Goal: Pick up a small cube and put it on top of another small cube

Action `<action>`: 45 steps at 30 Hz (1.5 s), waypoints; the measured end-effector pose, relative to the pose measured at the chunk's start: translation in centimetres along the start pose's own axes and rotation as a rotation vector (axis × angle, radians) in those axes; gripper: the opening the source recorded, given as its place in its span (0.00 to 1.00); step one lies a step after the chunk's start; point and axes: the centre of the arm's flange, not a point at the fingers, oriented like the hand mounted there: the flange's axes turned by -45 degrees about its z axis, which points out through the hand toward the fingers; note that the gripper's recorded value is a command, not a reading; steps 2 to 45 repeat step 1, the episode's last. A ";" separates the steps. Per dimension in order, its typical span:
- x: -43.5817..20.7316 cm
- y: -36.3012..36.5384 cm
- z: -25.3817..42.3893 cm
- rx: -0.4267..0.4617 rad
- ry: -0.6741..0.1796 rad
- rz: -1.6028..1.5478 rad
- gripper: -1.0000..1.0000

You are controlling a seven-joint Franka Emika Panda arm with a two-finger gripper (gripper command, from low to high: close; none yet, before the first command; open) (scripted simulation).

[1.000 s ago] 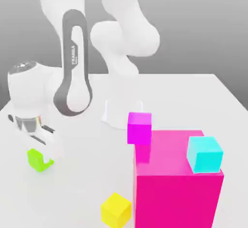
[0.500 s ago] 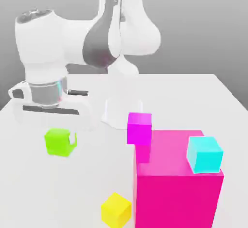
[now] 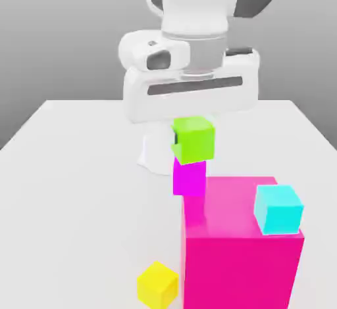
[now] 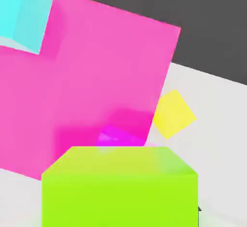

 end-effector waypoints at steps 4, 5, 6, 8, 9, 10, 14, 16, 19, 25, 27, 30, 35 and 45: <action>0.0 0.0 0.0 0.000 0.000 0.000 1.00; 0.0 0.0 0.0 0.000 0.000 0.000 1.00; 0.0 0.0 0.0 0.000 0.000 0.000 1.00; 0.0 0.0 0.0 0.000 0.000 0.000 1.00; 0.0 0.0 0.0 0.000 0.000 0.000 1.00; 0.0 0.0 0.0 0.000 0.000 0.000 1.00; 0.0 0.0 0.0 0.000 0.000 0.000 1.00; 0.0 0.0 0.0 0.000 0.000 0.000 1.00; 0.0 0.0 0.0 0.000 0.000 0.000 1.00; 0.0 0.0 0.0 0.000 0.000 0.000 1.00; 0.0 0.0 0.0 0.000 0.000 0.000 1.00; 0.0 0.0 0.0 0.000 0.000 0.000 1.00; 0.0 0.0 0.0 0.000 0.000 0.000 1.00; 0.0 0.0 0.0 0.000 0.000 0.000 1.00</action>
